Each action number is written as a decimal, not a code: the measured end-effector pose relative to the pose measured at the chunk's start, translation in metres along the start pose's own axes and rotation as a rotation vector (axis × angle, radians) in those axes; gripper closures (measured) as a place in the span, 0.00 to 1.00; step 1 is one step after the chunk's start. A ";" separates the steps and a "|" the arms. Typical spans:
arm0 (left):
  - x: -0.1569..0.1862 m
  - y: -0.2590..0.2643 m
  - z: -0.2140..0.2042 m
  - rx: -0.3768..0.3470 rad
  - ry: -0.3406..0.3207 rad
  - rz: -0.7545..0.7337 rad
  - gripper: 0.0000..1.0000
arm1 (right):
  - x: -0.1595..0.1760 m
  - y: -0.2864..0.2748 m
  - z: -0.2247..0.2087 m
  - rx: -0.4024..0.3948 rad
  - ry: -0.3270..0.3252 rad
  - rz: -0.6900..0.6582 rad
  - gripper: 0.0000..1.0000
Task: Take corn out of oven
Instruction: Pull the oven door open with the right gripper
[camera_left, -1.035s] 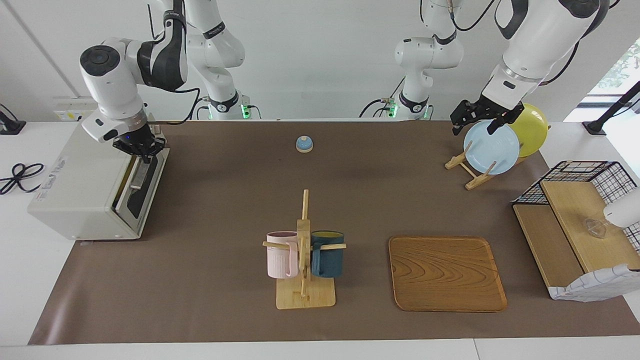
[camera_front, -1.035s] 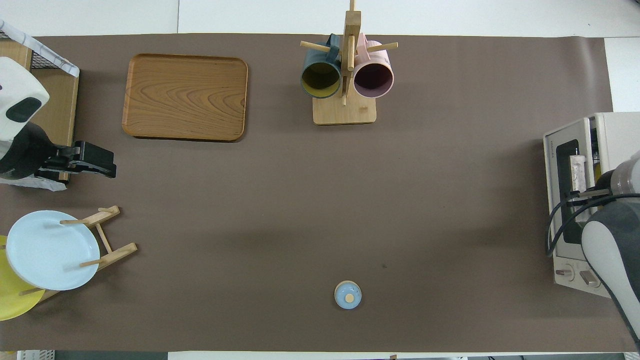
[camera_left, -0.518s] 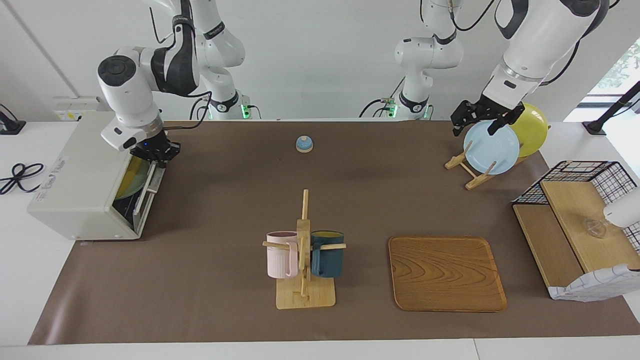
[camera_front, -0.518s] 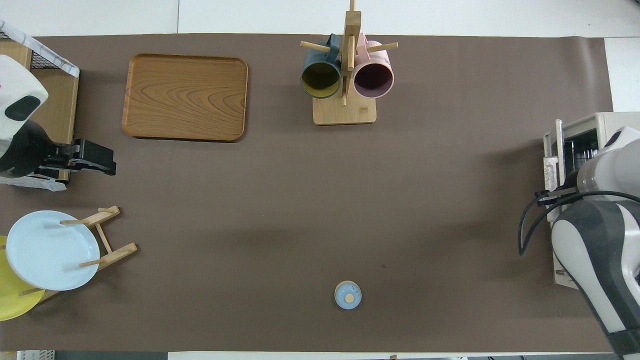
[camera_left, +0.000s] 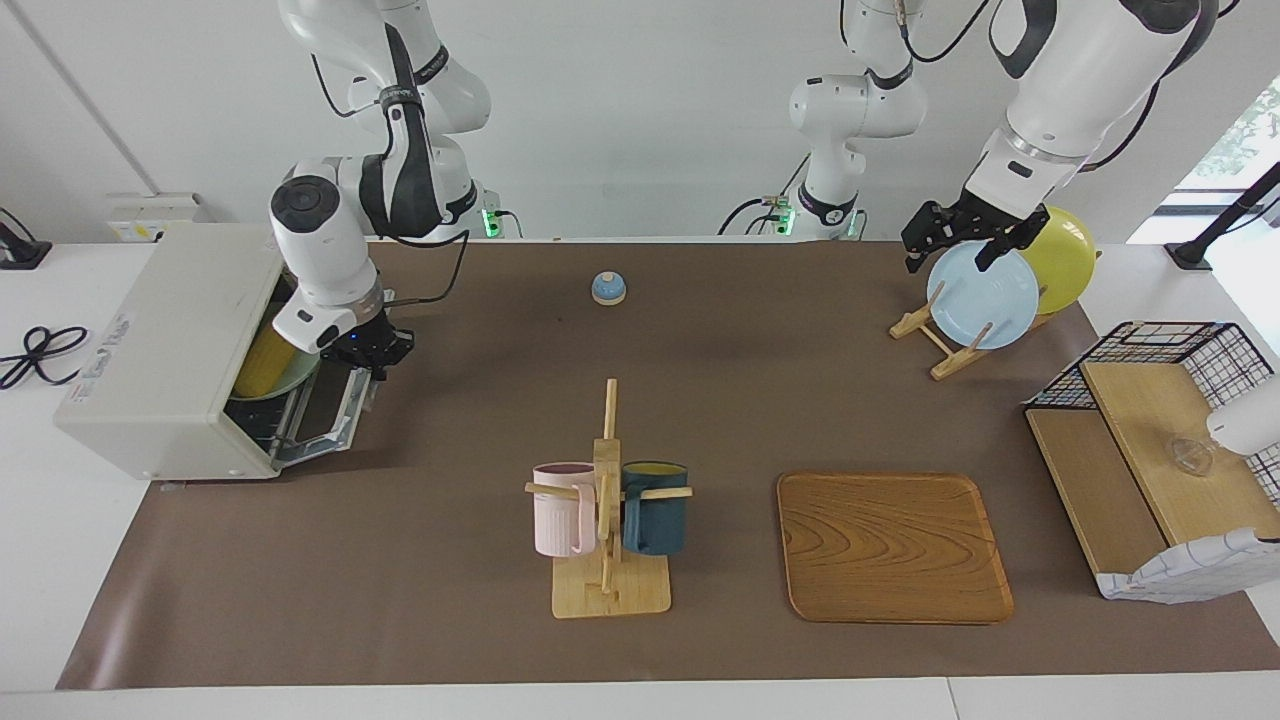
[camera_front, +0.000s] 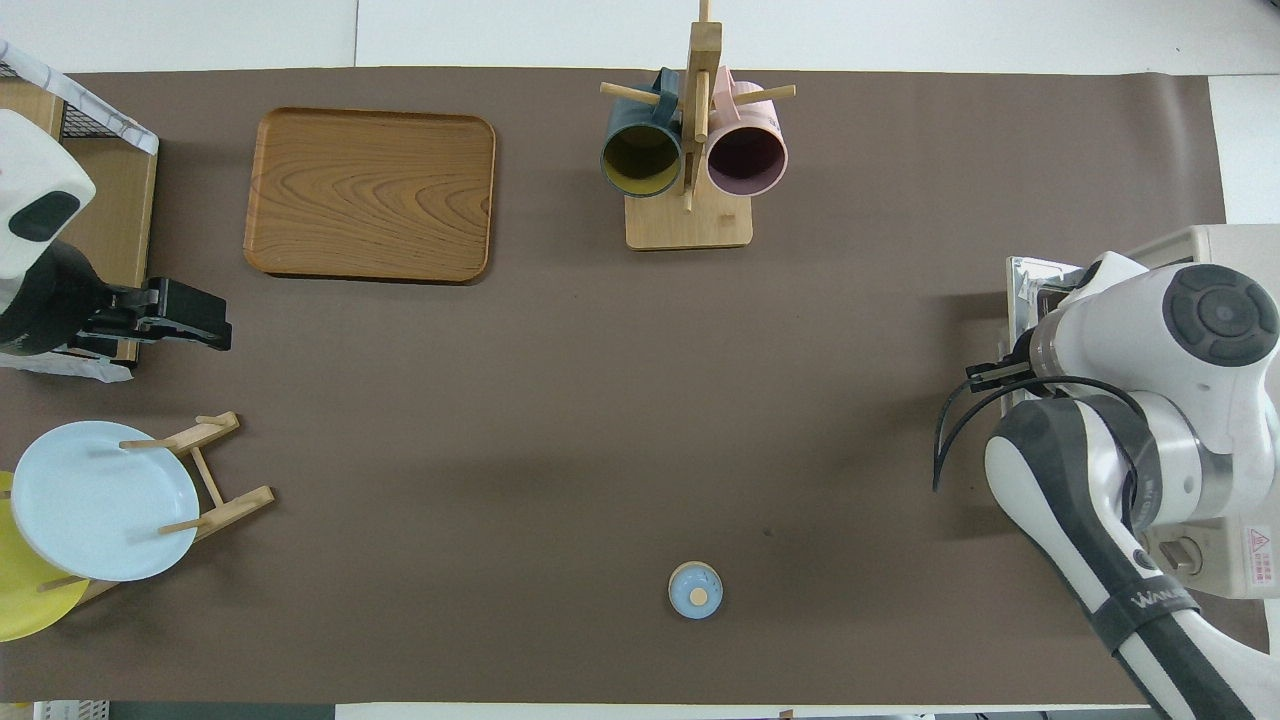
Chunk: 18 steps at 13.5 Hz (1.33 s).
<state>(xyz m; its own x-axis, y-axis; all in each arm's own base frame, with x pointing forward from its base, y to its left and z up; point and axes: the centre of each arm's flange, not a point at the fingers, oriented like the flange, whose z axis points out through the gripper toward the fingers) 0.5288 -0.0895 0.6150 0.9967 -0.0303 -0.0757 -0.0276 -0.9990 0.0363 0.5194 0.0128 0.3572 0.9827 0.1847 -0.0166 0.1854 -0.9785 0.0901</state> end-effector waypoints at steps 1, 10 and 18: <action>0.000 0.000 0.000 0.000 0.000 0.000 0.00 | -0.001 -0.004 0.010 0.002 0.013 -0.006 0.99; 0.002 0.000 0.000 -0.001 0.008 -0.008 0.00 | 0.004 -0.011 0.059 0.025 0.000 0.009 0.99; 0.002 0.000 0.000 -0.001 0.011 -0.008 0.00 | 0.031 -0.059 0.027 0.056 0.053 0.001 0.93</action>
<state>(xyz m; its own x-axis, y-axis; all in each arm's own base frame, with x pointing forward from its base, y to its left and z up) 0.5307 -0.0898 0.6147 0.9976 -0.0218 -0.0652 -0.0194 -0.9991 0.0372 0.5389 0.0737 0.3244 0.9817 0.1868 0.0364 0.1856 -0.9820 0.0342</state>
